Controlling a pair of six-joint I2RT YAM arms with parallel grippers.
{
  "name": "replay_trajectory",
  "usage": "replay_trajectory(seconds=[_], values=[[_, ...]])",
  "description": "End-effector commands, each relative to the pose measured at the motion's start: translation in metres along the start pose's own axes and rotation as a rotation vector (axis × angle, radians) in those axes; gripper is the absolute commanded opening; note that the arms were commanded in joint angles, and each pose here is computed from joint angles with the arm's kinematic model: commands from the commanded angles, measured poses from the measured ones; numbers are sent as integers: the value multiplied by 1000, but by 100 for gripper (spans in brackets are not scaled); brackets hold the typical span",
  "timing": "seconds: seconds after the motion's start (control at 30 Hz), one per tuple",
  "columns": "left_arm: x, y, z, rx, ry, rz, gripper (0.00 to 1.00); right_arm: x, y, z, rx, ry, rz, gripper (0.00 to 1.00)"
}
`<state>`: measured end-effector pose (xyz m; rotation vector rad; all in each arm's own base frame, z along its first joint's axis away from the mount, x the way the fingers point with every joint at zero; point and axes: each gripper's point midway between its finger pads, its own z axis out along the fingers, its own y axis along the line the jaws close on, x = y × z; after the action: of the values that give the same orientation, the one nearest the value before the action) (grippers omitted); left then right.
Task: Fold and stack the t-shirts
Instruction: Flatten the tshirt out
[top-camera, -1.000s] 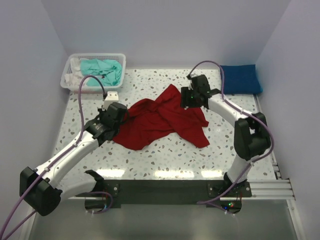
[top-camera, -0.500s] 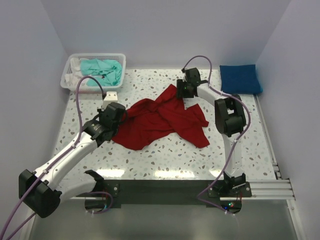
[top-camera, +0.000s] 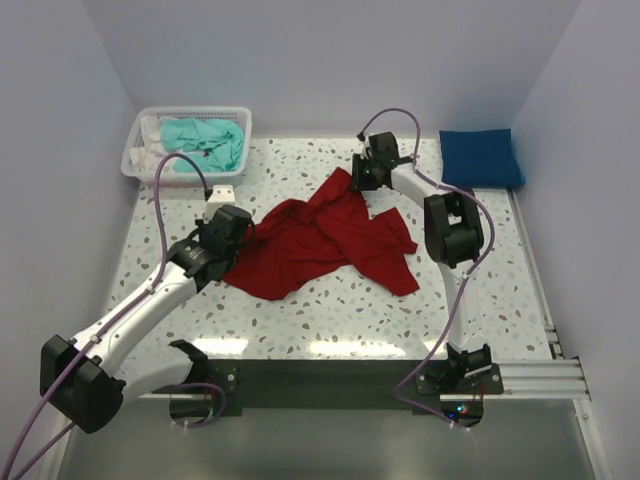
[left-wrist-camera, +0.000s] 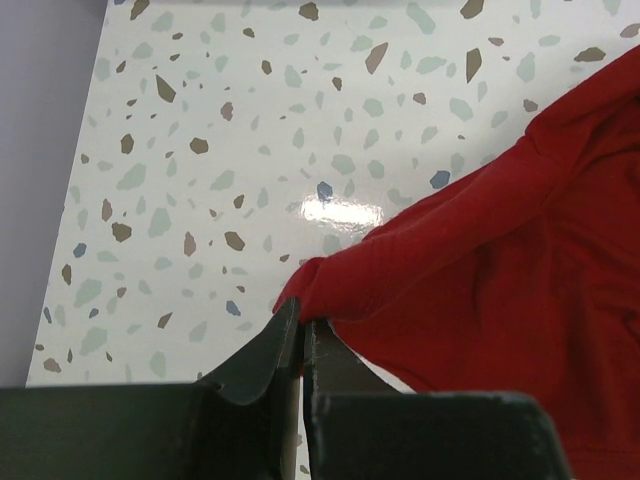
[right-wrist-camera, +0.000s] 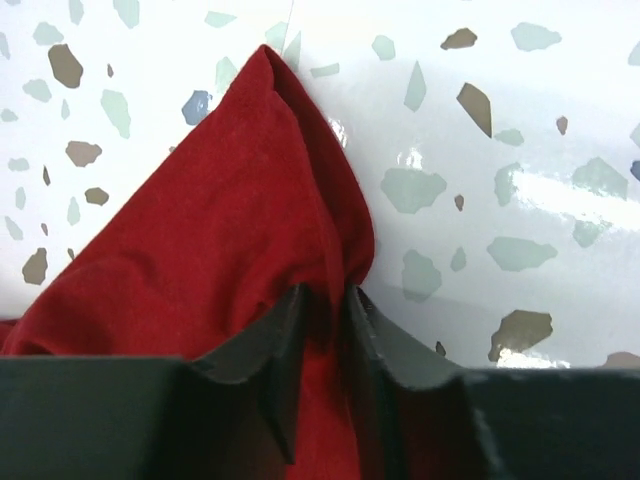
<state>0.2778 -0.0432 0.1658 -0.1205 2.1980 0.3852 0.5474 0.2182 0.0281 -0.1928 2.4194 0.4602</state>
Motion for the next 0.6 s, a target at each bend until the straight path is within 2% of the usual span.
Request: replay_trajectory(seconds=[0.0,0.1,0.13,0.27,0.47,0.57], values=[[1,2,6,-16,-4,-38,0,6,1,10,-28,32,-8,24],[-10,2,12,-7,-18,-52,0,-13,2,-1,-33,11,-16,9],[-16,5,16,-4,-20,-68,0,-27,3,-11,-34,-17,-23,1],[-68,8,31,3,-89,-98,0,-83,-1,-61,-21,-135,-36,0],[-198,11,49,19,-238,-174,0,-186,-26,-173,13,-404,-3,0],[-296,15,32,29,-380,-211,0,-245,-26,-266,21,-616,-20,0]])
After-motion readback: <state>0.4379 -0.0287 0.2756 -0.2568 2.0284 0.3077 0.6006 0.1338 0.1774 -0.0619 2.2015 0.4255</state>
